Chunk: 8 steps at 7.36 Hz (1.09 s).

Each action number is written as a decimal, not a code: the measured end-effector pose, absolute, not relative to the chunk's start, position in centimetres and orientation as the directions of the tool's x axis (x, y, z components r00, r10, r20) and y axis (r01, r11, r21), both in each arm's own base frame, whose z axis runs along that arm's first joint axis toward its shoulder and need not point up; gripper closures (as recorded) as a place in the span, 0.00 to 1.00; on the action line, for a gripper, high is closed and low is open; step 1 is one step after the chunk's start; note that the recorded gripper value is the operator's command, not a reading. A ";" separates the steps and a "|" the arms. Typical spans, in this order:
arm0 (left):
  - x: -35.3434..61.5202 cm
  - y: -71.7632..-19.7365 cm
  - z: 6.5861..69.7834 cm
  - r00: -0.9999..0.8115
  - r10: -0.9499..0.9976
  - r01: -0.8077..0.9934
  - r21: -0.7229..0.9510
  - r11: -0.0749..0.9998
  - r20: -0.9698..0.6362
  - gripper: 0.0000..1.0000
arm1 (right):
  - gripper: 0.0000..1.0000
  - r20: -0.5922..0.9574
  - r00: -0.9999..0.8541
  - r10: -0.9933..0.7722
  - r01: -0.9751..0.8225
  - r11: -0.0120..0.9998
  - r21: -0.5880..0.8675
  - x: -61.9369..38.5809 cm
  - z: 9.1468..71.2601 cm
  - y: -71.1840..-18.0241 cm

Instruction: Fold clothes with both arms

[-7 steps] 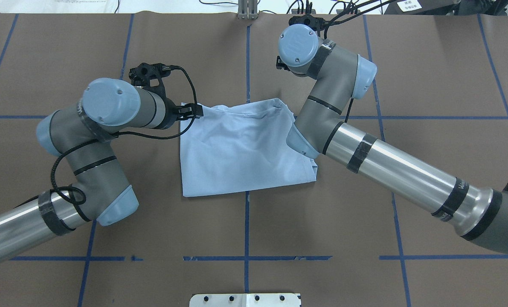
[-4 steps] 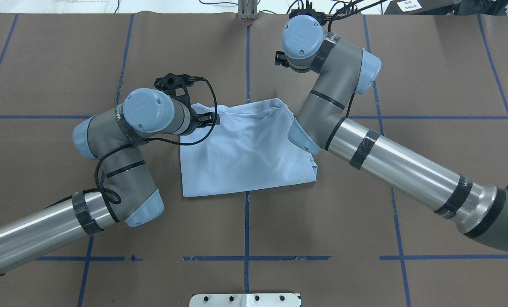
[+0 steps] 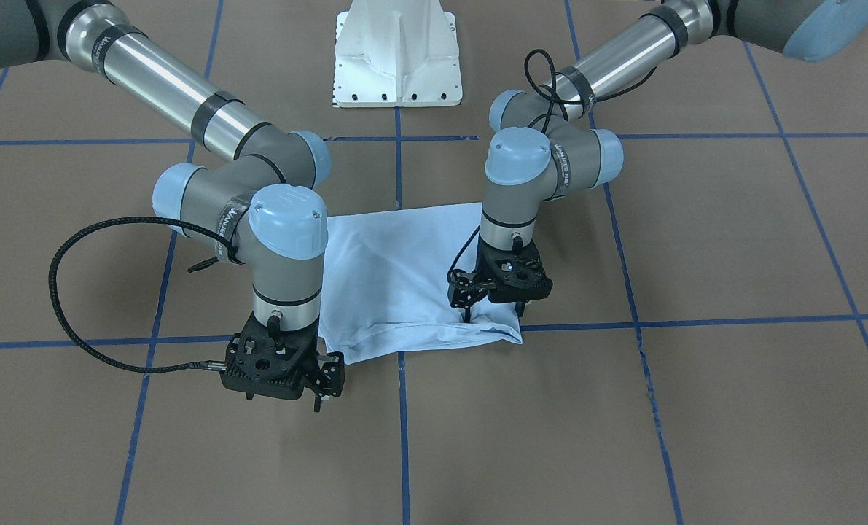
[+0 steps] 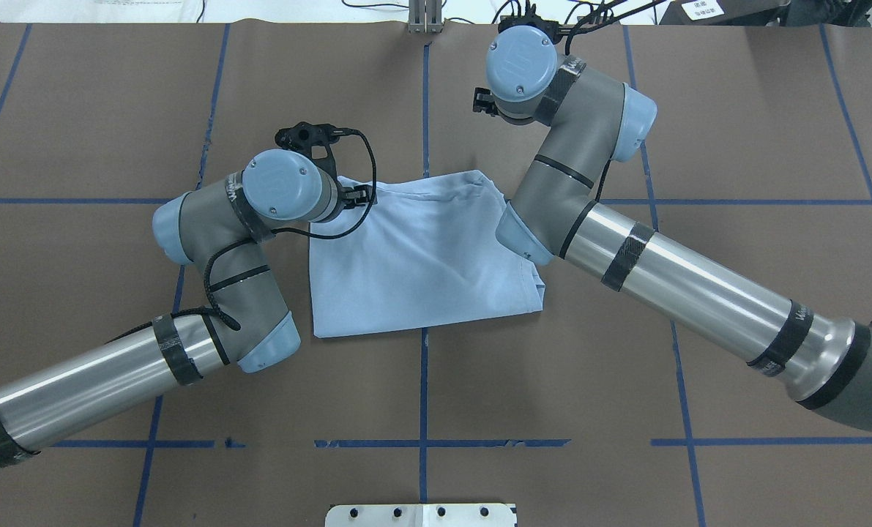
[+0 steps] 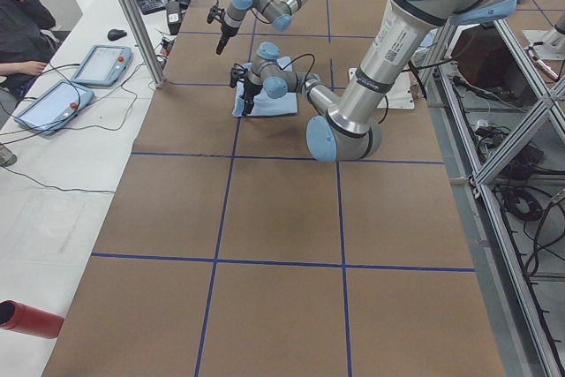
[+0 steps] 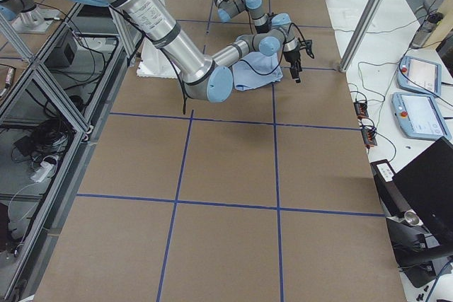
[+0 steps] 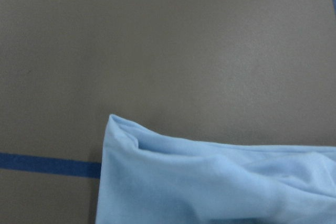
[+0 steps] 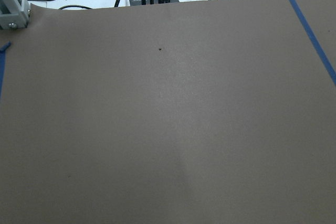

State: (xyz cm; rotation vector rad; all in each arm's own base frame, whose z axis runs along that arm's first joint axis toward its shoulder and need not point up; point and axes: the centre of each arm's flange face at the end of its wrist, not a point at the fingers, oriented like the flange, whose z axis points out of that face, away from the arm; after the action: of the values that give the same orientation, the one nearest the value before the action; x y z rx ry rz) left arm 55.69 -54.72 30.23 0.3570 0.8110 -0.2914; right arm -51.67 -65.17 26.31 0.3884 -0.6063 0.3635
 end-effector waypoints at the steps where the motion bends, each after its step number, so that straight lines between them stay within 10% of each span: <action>1: 54.9 -56.5 31.3 0.668 -0.137 0.401 0.199 0.894 -0.732 0.00 | 0.00 0.609 0.764 0.214 -0.436 0.867 0.242 -51.7 26.4 -65.2; 8: 42.1 -55.1 28.3 0.659 0.068 0.270 0.320 0.908 -0.749 0.00 | 0.00 0.648 0.760 0.050 -0.235 0.951 0.202 -41.5 30.7 -64.3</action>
State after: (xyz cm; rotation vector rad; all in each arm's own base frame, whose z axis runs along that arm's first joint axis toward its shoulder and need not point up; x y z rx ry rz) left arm 42.15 -55.10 28.26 0.4293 0.8499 -0.1187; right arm -41.50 -64.27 30.74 0.2800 -0.6929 0.1571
